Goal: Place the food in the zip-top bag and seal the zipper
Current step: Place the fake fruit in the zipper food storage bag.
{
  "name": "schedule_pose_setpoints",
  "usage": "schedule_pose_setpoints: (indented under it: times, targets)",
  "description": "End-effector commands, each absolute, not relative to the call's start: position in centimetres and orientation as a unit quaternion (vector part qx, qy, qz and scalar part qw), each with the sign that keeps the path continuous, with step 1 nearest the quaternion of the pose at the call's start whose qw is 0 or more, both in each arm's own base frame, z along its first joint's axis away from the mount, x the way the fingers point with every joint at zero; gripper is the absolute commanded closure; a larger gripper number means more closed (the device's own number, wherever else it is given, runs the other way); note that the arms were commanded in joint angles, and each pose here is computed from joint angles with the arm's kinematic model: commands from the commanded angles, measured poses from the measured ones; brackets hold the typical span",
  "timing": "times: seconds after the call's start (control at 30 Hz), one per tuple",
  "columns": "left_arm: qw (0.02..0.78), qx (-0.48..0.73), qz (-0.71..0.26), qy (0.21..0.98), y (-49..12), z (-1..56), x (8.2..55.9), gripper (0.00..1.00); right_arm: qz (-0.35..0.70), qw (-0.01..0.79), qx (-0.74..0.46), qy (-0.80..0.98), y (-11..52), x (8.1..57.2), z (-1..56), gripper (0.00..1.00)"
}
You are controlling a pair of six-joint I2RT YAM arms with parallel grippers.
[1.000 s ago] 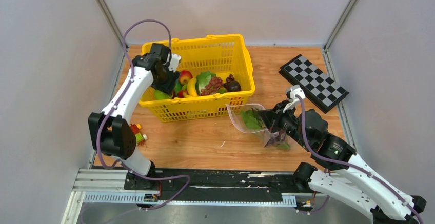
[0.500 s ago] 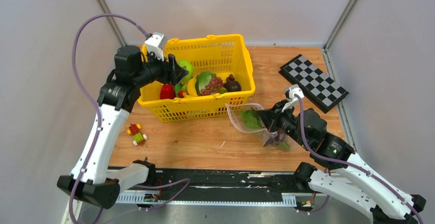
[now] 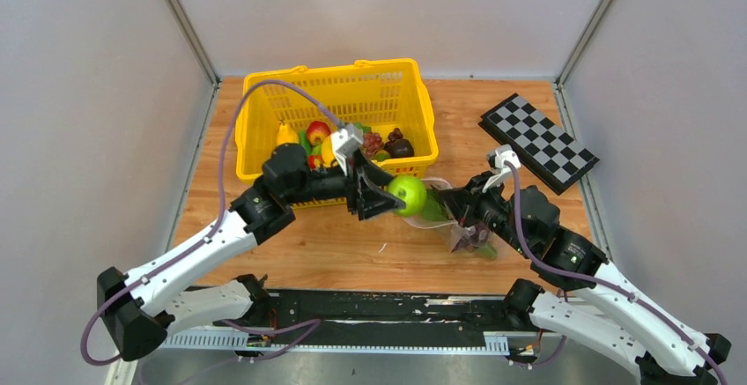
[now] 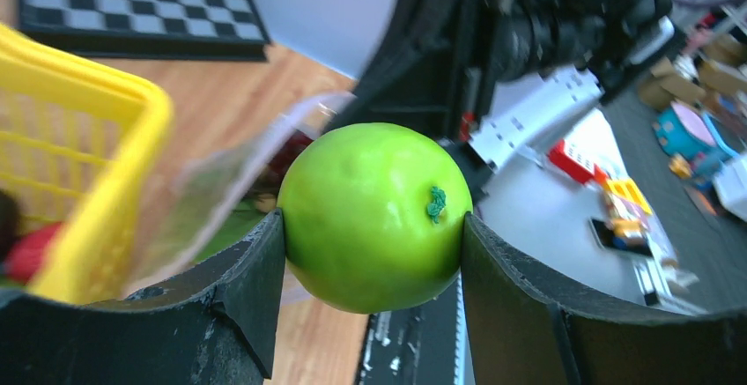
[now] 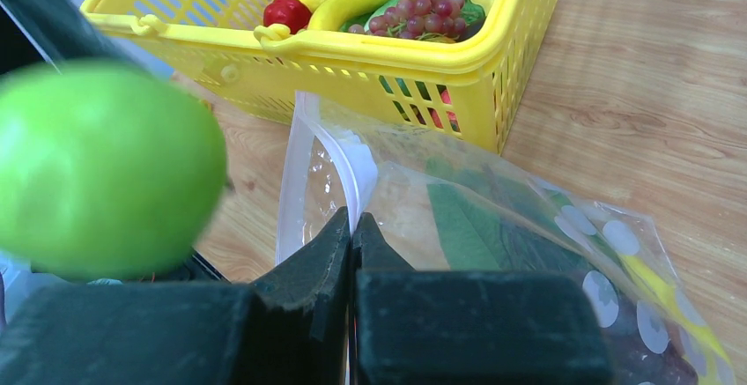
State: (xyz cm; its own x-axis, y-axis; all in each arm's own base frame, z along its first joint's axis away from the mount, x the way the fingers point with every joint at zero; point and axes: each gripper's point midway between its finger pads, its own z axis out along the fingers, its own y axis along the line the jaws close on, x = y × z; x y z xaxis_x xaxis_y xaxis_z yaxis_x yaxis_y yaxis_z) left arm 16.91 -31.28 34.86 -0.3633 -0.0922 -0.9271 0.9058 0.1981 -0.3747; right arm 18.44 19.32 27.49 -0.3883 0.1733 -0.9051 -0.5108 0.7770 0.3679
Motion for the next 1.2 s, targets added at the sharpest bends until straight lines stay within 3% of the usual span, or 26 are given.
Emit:
schedule_pose_setpoints:
  times: [0.0, 0.53, 0.7, 0.9, 1.17]
  targets:
    - [0.502, 0.346, -0.576, 0.544, -33.8, 37.3, 14.8, 1.00, 0.355, 0.569, -0.081, 0.738, 19.7, 18.7, 30.9, 0.97]
    - [0.517, 0.381, -0.427, 0.637, -37.8, 28.1, 17.9, 0.89, 0.365, 0.580, -0.063, 0.725, 18.8, 18.3, 31.8, 0.97]
    - [0.517, 0.396, -0.392, 0.650, -38.6, 27.0, 18.4, 0.77, 0.362, 0.581, -0.061, 0.726, 18.7, 18.3, 31.8, 0.97]
    - [0.514, 0.401, -0.386, 0.653, -38.8, 26.9, 18.3, 0.41, 0.358, 0.587, -0.053, 0.724, 18.1, 18.3, 31.8, 0.97]
    - [0.502, 0.432, -0.379, 0.646, -38.7, 27.7, 17.6, 0.18, 0.353, 0.587, -0.051, 0.727, 18.0, 18.5, 31.4, 0.96]
